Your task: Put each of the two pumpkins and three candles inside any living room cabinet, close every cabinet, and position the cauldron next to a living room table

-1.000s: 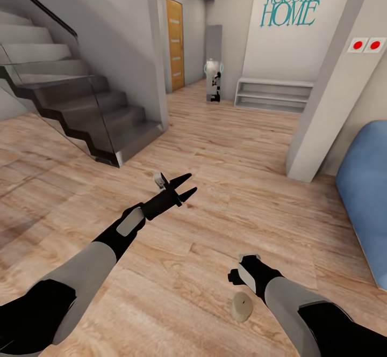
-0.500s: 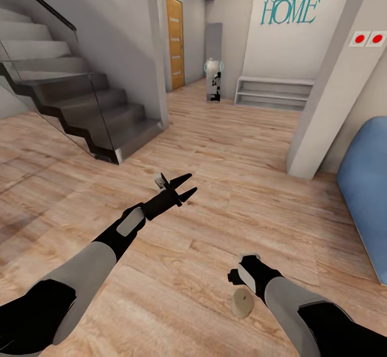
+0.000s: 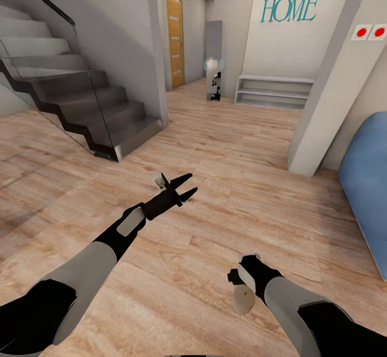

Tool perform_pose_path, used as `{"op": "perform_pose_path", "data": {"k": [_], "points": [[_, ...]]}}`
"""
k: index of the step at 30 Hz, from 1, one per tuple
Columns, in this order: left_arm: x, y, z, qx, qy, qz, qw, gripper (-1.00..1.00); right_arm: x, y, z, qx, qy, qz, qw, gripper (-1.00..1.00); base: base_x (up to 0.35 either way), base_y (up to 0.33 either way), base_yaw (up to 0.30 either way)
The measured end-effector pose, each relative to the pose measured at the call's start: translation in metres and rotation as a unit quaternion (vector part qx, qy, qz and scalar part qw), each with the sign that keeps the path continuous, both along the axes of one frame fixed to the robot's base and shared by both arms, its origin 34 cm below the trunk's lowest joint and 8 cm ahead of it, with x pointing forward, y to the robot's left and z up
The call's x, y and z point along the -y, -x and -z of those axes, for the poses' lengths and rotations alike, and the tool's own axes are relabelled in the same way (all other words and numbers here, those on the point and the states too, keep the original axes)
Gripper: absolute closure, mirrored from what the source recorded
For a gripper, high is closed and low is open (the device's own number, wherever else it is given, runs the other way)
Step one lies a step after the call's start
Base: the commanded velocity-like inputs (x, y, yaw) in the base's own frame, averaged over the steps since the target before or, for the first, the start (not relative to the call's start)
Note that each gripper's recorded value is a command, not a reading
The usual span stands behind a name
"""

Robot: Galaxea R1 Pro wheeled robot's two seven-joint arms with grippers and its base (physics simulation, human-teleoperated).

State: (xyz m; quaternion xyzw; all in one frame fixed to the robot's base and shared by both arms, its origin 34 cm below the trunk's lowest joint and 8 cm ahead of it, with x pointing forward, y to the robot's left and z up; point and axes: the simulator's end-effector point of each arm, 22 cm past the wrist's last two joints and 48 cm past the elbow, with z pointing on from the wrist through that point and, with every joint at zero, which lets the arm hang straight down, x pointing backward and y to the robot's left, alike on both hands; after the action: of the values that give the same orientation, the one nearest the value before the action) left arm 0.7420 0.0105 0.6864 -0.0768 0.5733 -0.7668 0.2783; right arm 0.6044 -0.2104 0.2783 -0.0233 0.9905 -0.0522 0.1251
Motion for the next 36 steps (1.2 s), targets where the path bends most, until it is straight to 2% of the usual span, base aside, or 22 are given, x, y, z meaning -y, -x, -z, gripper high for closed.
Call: {"op": "perform_pose_path", "data": {"k": [13,32,36], "points": [[0.0,0.008,0.029,0.0,0.0,0.0,1.0,-1.0,0.0,0.008,0.029,0.0,0.0,0.0,1.0,-1.0,0.0,0.0,0.0],[0.0,-0.002,0.082,-0.039,0.0,0.0,0.9992,-1.0,0.011,0.022,0.069,-0.022,0.009,0.007,0.9997,-1.0,0.0,0.0,0.0],[-0.001,-0.002,0.082,-0.037,-0.001,-0.002,0.9993,-1.0,0.011,0.021,0.069,-0.021,0.009,0.007,0.9997,-1.0,0.0,0.0,0.0]]}}
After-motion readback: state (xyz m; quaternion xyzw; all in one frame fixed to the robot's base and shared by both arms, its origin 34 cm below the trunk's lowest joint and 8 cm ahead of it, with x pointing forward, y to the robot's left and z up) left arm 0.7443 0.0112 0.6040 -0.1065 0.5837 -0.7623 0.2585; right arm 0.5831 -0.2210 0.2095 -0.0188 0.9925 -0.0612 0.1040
